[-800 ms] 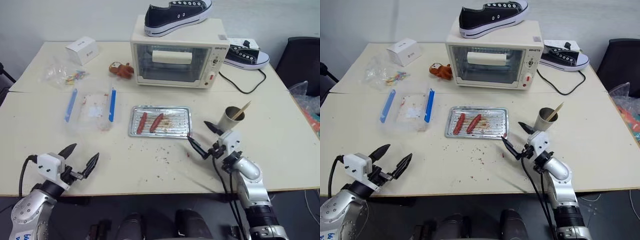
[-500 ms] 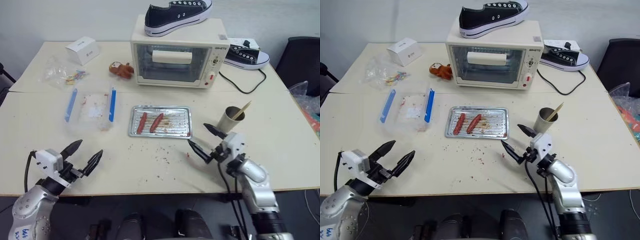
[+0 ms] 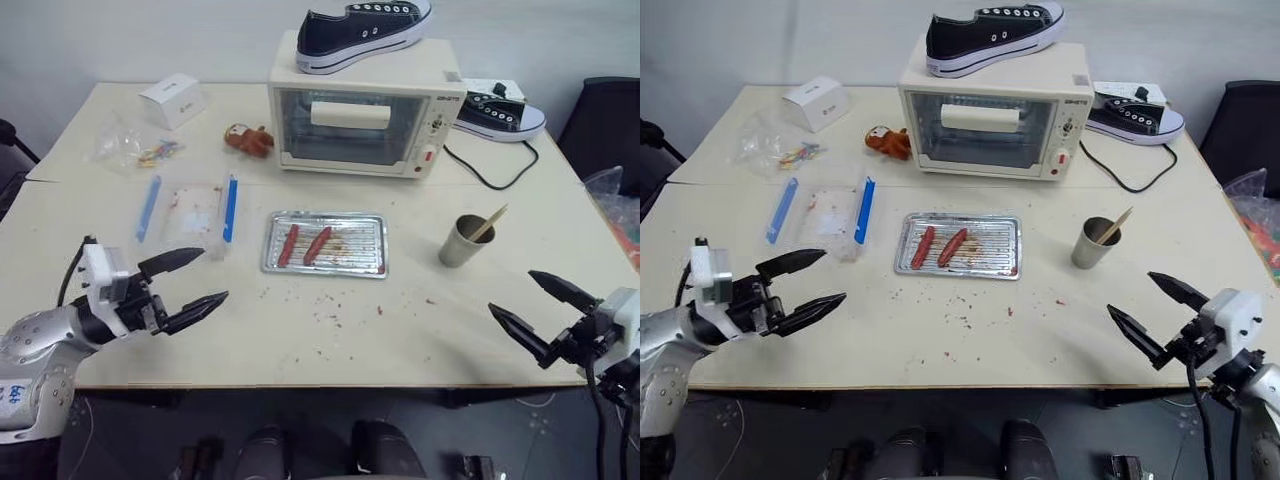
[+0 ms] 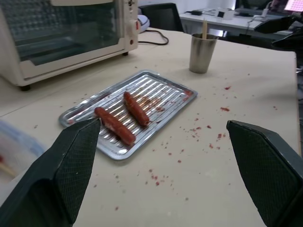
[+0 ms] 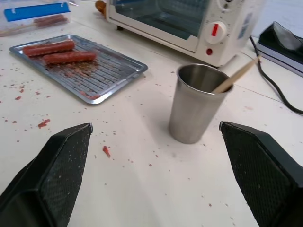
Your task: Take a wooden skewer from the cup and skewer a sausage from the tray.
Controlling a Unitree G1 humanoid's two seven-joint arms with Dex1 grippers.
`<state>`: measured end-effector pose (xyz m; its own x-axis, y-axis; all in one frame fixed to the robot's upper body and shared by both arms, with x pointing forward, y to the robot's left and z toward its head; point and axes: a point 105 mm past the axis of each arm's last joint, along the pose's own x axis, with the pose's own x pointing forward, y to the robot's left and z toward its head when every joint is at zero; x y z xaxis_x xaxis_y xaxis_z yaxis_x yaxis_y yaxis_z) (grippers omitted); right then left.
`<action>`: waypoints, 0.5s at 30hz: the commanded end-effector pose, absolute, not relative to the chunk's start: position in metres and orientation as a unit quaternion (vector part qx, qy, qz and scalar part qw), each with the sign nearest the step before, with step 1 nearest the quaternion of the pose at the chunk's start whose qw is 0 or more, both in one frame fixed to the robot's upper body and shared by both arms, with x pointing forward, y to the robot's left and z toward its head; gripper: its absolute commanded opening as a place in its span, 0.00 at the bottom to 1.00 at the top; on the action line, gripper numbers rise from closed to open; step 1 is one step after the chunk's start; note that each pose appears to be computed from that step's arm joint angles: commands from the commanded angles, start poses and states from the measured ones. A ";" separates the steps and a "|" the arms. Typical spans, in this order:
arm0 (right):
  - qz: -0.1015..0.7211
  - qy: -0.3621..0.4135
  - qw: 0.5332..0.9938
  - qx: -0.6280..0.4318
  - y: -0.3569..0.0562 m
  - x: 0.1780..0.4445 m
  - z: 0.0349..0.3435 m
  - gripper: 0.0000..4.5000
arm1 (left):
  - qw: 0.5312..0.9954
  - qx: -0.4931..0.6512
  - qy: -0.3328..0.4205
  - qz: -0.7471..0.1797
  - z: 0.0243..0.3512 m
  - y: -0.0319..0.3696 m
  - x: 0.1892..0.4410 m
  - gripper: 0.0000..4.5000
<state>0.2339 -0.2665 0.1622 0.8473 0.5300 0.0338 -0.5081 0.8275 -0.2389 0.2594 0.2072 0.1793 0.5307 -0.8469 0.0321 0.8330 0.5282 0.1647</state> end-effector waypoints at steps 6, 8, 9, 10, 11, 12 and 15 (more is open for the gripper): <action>0.234 0.004 0.968 -0.087 -0.263 0.272 0.222 1.00 | 0.861 0.063 -0.079 -0.498 0.185 0.186 0.269 1.00; 0.225 0.030 0.972 -0.068 -0.258 0.280 0.227 1.00 | 0.863 0.066 -0.083 -0.494 0.185 0.185 0.271 1.00; 0.226 0.037 0.972 -0.055 -0.253 0.283 0.230 1.00 | 0.865 0.069 -0.084 -0.490 0.185 0.184 0.272 1.00; 0.230 0.050 0.971 -0.049 -0.248 0.284 0.230 1.00 | 0.866 0.070 -0.086 -0.488 0.185 0.184 0.272 1.00; 0.232 0.063 0.970 -0.043 -0.243 0.286 0.229 1.00 | 0.867 0.070 -0.087 -0.485 0.185 0.184 0.272 1.00; 0.231 0.072 0.969 -0.039 -0.240 0.287 0.228 1.00 | 0.868 0.070 -0.088 -0.484 0.185 0.183 0.272 1.00; 0.215 0.092 0.972 -0.027 -0.232 0.296 0.222 1.00 | 0.870 0.069 -0.090 -0.480 0.184 0.180 0.271 1.00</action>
<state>0.2944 -0.2379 0.2201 0.8852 0.4268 -0.1853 -0.4354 0.9002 -0.0065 0.2741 0.1830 0.1768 0.5249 -0.8481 0.0726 0.8324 0.5292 0.1645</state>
